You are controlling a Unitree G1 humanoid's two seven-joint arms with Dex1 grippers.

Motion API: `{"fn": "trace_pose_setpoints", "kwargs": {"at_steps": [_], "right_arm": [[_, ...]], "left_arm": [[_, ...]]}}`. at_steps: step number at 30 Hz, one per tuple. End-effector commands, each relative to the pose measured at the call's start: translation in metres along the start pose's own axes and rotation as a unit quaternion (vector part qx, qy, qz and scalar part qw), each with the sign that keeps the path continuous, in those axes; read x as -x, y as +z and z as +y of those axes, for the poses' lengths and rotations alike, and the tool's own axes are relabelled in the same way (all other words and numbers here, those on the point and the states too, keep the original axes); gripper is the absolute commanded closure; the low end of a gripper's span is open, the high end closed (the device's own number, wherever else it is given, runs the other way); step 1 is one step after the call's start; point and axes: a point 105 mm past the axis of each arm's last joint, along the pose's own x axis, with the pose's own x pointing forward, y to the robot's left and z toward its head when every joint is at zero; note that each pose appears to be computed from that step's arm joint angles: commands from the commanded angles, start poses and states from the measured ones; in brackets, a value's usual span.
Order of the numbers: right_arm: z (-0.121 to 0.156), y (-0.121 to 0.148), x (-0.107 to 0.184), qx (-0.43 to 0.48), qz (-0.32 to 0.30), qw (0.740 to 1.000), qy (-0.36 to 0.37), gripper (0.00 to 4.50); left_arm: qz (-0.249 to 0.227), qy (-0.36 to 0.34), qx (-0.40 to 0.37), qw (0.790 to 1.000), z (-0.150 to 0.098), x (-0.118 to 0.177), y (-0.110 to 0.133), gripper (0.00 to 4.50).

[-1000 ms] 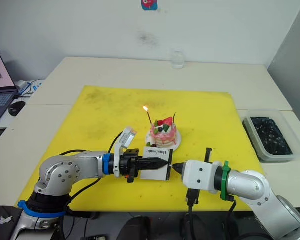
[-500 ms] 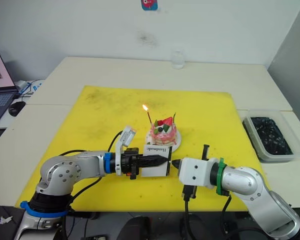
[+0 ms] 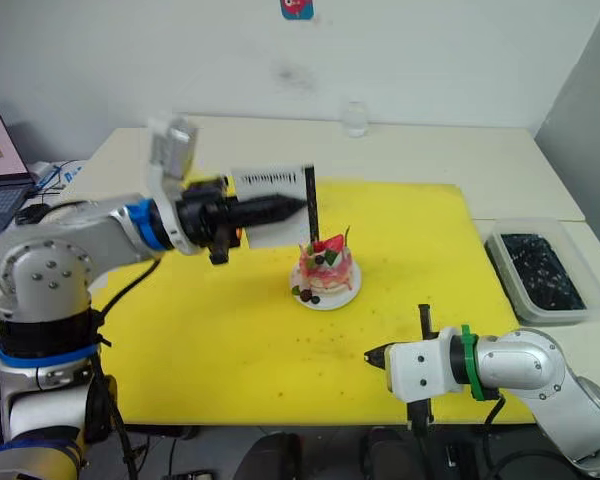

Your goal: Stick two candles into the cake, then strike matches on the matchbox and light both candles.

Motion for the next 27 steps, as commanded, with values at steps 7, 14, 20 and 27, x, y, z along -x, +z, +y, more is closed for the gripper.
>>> {"fn": "trace_pose_setpoints", "kwargs": {"at_steps": [7,14,20,27], "right_arm": [[-0.014,0.009,0.011,-0.065,-0.014,0.996,-0.066,4.46],[-0.017,0.013,0.016,-0.104,-0.022,0.991,-0.082,4.46],[-0.015,0.016,0.018,-0.132,-0.027,0.987,-0.084,4.46],[-0.013,0.013,0.021,-0.194,-0.027,0.977,-0.087,4.46]], "left_arm": [[0.057,-0.01,0.004,0.998,-0.019,0.006,-0.041,4.5],[0.075,-0.02,0.017,0.997,-0.025,0.006,-0.059,4.5],[0.082,-0.028,0.027,0.996,-0.031,0.007,-0.068,4.5],[0.097,-0.045,0.035,0.994,-0.038,0.006,-0.077,4.5]]}}
